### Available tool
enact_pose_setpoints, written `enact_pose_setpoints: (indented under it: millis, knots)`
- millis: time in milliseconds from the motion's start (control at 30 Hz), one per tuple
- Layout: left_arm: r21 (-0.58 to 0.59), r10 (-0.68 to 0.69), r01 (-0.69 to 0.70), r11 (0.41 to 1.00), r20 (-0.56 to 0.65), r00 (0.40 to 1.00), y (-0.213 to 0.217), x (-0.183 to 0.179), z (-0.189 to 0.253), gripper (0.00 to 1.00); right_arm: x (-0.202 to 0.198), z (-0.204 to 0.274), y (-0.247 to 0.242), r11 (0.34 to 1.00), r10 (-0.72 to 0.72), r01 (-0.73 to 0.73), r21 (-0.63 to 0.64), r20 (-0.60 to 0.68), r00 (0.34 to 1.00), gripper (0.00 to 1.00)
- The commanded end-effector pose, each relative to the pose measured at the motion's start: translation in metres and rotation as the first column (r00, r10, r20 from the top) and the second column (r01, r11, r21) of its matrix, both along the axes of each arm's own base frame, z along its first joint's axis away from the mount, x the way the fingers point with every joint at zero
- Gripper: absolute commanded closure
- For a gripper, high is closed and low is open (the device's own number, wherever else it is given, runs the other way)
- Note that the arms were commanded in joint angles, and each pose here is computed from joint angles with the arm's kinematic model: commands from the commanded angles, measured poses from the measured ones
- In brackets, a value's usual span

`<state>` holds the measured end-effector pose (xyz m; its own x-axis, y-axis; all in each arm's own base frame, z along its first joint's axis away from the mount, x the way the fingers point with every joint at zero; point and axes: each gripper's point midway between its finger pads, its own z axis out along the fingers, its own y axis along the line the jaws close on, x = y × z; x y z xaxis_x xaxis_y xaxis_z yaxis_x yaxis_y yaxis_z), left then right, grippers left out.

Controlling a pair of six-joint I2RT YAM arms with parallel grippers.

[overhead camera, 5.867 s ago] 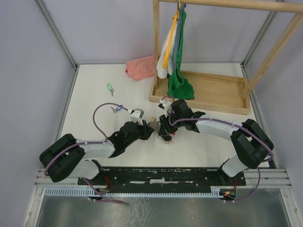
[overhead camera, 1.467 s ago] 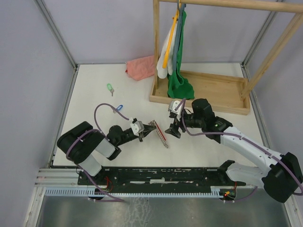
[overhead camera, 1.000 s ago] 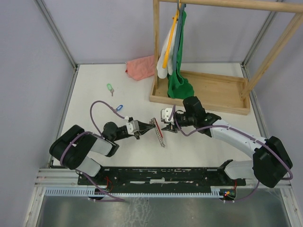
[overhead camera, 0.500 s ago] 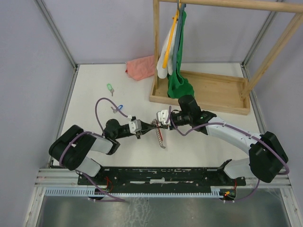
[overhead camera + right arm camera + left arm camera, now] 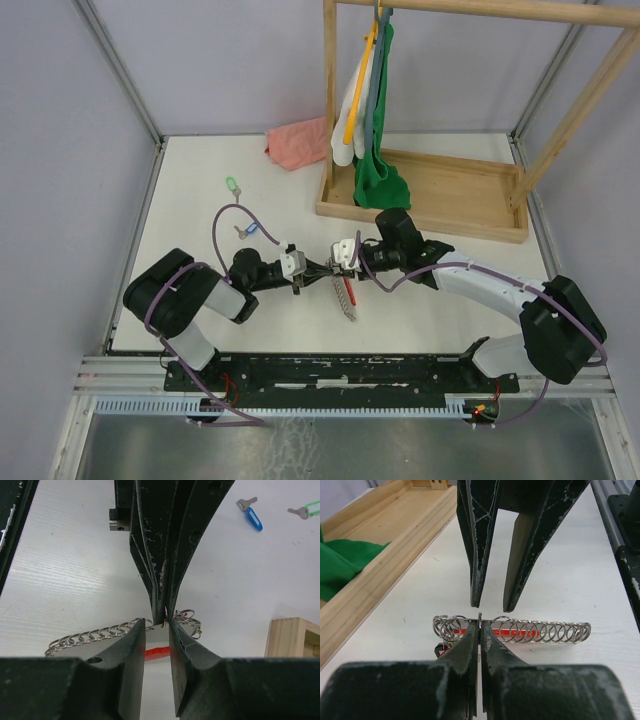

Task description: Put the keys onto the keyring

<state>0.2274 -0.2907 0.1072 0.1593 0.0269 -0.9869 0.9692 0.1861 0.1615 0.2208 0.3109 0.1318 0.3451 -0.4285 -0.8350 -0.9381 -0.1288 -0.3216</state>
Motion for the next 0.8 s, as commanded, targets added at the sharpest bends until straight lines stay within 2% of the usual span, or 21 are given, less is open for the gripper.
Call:
enact_pose_setpoints:
  millis: [0,767]
  knots:
    - [-0.034,-0.032,0.036,0.999,0.113,0.993,-0.006,0.003,0.02,0.97,0.008,0.007,0.009,0.999,-0.003,0.002,0.037,0.037,0.999,0.68]
    - [-0.018,-0.052,0.056,0.998,0.171,0.984,-0.005,-0.004,0.023,0.97,0.008,-0.008,0.009,1.0,0.006,-0.006,-0.004,-0.003,1.0,0.78]
